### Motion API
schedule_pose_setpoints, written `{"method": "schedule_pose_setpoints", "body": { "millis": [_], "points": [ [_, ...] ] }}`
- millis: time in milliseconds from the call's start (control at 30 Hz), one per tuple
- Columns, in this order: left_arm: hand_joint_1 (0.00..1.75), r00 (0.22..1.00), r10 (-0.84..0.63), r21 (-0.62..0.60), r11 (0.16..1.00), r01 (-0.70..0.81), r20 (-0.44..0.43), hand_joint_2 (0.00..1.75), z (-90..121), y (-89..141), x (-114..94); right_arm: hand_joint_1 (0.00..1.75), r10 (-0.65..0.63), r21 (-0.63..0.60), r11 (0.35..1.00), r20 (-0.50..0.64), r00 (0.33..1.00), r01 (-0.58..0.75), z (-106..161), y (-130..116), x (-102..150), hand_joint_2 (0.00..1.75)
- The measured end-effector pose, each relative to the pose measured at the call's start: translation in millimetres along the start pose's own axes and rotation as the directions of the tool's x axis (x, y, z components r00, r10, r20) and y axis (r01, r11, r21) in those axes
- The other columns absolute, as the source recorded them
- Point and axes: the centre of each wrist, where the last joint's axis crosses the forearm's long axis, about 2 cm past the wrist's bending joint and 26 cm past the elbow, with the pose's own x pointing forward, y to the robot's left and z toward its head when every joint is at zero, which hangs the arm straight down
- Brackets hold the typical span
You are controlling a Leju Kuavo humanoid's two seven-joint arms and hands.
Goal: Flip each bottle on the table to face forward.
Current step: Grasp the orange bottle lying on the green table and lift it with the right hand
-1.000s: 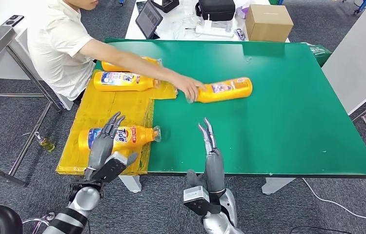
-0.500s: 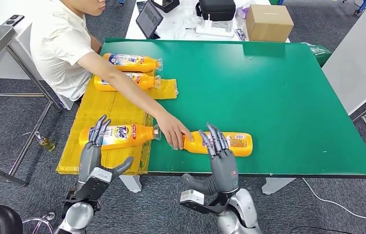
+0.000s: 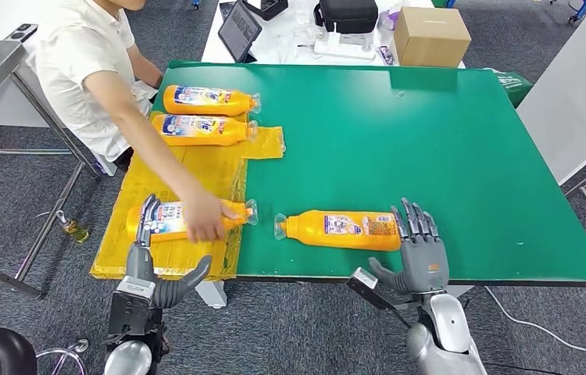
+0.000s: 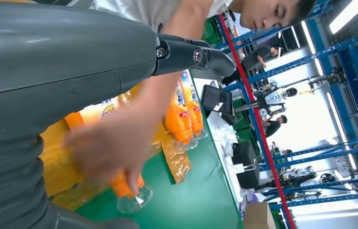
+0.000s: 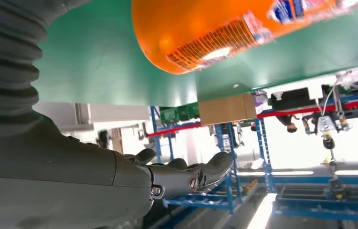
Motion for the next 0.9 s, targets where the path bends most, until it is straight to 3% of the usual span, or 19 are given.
{"method": "schedule_pose_setpoints", "body": {
  "millis": [367,900],
  "points": [
    [0.00,0.998,0.058,0.031,0.998,-0.058,-0.007,1.75,-4.2,-5.5,3.1,0.00,0.068,0.074,0.995,-0.032,0.997,-0.066,-15.2,8.9,-17.2,1.75],
    [0.00,0.993,0.119,0.008,0.993,-0.119,0.010,1.75,-20.7,-22.2,5.7,0.00,0.019,0.260,0.966,-0.012,1.000,-0.015,-47.5,33.0,-24.2,1.75]
  ]
}}
